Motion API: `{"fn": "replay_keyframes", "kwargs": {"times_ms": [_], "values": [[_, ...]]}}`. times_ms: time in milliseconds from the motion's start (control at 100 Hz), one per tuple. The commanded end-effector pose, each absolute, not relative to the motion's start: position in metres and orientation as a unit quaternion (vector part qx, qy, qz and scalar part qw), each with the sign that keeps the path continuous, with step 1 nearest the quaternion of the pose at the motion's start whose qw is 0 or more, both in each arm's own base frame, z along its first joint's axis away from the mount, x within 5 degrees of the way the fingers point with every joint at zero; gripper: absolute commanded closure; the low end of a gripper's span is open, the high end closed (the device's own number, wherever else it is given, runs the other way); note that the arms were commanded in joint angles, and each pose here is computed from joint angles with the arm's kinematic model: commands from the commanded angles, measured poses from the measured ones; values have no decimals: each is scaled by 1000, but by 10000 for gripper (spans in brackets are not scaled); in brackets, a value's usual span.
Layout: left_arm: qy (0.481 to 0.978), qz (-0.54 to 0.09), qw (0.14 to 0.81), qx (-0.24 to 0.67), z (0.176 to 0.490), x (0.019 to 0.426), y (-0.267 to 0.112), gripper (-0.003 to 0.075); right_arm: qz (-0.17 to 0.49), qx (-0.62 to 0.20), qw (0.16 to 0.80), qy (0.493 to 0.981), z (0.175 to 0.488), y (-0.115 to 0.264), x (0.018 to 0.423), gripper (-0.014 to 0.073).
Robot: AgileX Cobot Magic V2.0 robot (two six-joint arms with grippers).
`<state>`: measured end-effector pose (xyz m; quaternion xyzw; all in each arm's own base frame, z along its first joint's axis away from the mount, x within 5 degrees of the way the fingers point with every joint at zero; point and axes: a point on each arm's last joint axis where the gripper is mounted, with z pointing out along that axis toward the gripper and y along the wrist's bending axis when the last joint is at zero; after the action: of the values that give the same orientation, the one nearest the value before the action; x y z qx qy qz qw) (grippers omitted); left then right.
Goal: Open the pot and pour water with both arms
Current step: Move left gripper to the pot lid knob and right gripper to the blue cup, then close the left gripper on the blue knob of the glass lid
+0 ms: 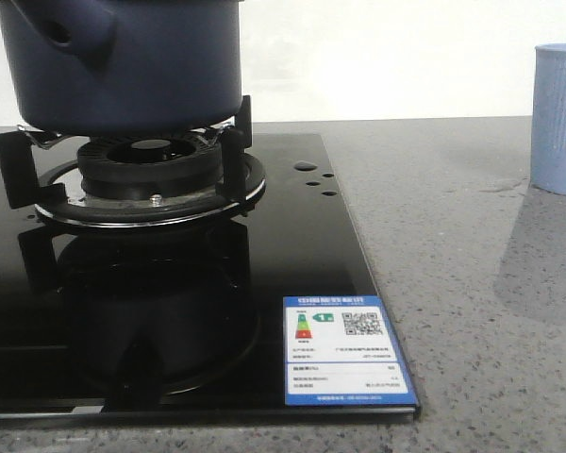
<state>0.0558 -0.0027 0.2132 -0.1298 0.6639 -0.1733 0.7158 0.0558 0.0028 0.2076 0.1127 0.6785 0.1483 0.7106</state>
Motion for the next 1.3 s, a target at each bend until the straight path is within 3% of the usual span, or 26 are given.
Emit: {"fn": "replay_keyframes", "kwargs": {"times_ms": [0, 180, 300, 630, 820, 1040, 1140, 1210, 1290], "values": [[605, -223, 738, -199, 219, 53, 4, 736, 181, 158, 731, 639, 210, -1, 55, 661], [572, -242, 754, -216, 237, 49, 6, 736, 188, 156, 740, 626, 225, 0, 52, 655], [572, -220, 772, -167, 263, 44, 3, 736, 180, 135, 748, 624, 246, 1, 49, 655], [648, -102, 754, 17, 347, 52, -12, 736, 90, 20, 674, 733, 314, 9, 73, 655], [657, -134, 739, 72, 365, 68, -22, 736, 100, -23, 655, 749, 339, 17, 91, 656], [659, -163, 726, 105, 370, 90, -35, 728, 109, -35, 624, 773, 335, 22, 106, 649], [649, -171, 733, 106, 372, 99, -41, 680, 109, -34, 619, 777, 333, 22, 110, 553], [647, -181, 734, 102, 372, 105, -44, 634, 111, -30, 623, 774, 334, 22, 111, 400], [649, -189, 730, 96, 371, 114, -49, 577, 114, -26, 628, 770, 335, 22, 112, 168]]}}
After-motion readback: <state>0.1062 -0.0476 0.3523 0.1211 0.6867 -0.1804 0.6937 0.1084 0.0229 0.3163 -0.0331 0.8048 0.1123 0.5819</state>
